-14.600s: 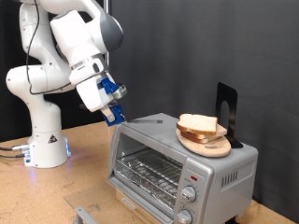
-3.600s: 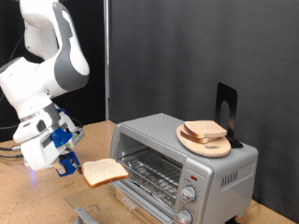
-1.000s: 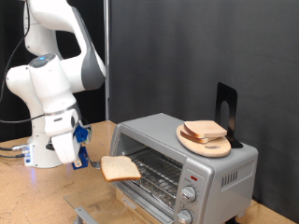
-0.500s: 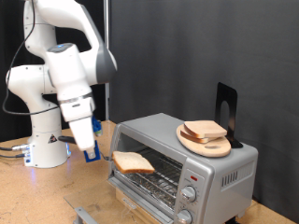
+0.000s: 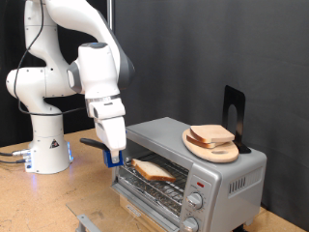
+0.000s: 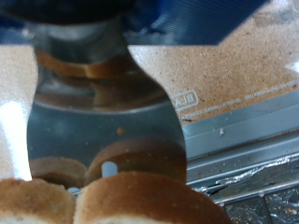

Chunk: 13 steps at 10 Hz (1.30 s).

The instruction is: Make a piece of toast with the oven

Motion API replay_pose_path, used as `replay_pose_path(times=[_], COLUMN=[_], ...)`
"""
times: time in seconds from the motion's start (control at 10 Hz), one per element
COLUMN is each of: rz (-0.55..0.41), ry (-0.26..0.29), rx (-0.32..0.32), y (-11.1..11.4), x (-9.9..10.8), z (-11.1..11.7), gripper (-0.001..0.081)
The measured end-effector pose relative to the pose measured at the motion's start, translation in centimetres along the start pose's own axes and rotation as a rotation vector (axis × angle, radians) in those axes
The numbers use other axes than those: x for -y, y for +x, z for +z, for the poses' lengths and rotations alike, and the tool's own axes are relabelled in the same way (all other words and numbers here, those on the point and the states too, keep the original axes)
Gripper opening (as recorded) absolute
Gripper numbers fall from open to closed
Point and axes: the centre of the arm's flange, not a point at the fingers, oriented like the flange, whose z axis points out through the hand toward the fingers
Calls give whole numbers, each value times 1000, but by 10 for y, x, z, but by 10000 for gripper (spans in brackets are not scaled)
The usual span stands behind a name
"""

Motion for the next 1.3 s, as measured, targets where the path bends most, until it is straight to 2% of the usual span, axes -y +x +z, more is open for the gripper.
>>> replay_pose_path(times=[0.2,0.5,0.9,1.3], rz=[-14,-53,-61,-31], ry=[9,24,52,56], rx=[39,92,74,27], y=[0,-15,-27,-23], x=[-1,-10,-21,-21], z=[9,20,20,12], gripper=[394,394,394,394])
